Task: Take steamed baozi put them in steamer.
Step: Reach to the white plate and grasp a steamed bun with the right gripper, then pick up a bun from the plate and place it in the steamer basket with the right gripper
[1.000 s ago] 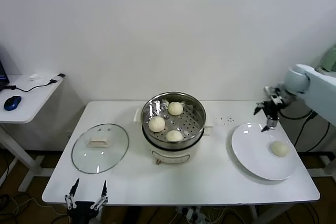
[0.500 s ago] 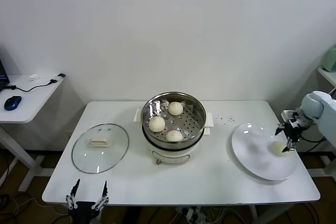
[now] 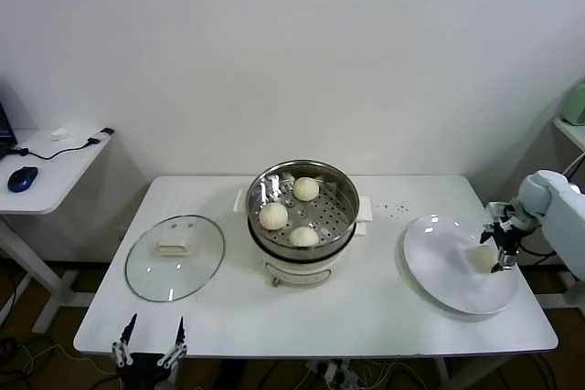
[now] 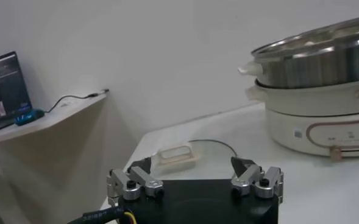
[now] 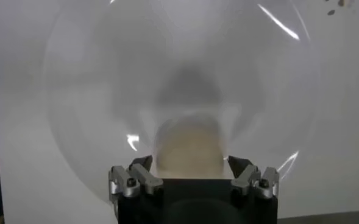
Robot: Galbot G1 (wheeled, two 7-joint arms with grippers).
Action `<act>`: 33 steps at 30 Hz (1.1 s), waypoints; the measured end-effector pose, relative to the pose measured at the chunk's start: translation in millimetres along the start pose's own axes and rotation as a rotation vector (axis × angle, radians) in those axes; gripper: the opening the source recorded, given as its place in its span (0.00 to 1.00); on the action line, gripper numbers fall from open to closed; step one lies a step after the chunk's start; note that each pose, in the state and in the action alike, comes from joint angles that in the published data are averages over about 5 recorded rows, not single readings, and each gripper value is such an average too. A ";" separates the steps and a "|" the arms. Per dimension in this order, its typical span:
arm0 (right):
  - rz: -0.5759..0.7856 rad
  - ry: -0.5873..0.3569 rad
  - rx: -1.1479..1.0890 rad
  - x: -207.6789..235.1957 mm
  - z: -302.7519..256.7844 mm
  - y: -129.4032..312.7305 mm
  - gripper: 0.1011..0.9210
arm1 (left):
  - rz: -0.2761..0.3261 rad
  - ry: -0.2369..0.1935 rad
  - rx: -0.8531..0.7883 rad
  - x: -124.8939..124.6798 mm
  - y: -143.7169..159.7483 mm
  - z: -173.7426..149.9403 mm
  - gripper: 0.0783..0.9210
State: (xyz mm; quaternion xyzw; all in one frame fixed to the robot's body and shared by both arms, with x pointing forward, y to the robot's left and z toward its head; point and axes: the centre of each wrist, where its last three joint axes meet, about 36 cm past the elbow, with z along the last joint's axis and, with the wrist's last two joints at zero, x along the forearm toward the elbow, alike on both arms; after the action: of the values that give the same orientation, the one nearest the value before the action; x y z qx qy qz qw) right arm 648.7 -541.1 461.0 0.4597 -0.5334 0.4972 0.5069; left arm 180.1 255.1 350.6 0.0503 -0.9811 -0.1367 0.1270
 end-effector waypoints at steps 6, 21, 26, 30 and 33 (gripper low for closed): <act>-0.006 0.005 0.003 -7.0 -1.4 -1.9 0.86 | 0.001 0.004 0.001 0.7 -0.9 1.7 0.88; -0.019 0.008 -0.012 -5.8 0.9 -5.9 0.62 | 0.003 0.003 0.001 1.1 -3.0 1.0 0.88; -0.016 0.004 -0.015 3.1 -1.2 -10.8 0.60 | 0.004 0.001 0.006 3.1 -4.4 0.4 0.88; -0.001 -0.013 -0.011 18.5 -10.3 -21.2 0.61 | 0.005 -0.002 0.011 4.4 -5.5 -0.4 0.88; 0.023 -0.037 -0.004 37.7 -23.3 -33.8 0.61 | 0.007 -0.004 0.016 5.6 -6.6 -0.7 0.88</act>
State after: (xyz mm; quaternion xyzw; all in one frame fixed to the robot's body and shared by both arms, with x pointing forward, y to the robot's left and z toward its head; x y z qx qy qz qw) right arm 681.9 -520.1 500.7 0.4616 -0.5489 0.4932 0.4923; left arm 175.3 247.8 350.8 0.0474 -0.9826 -0.1285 0.1254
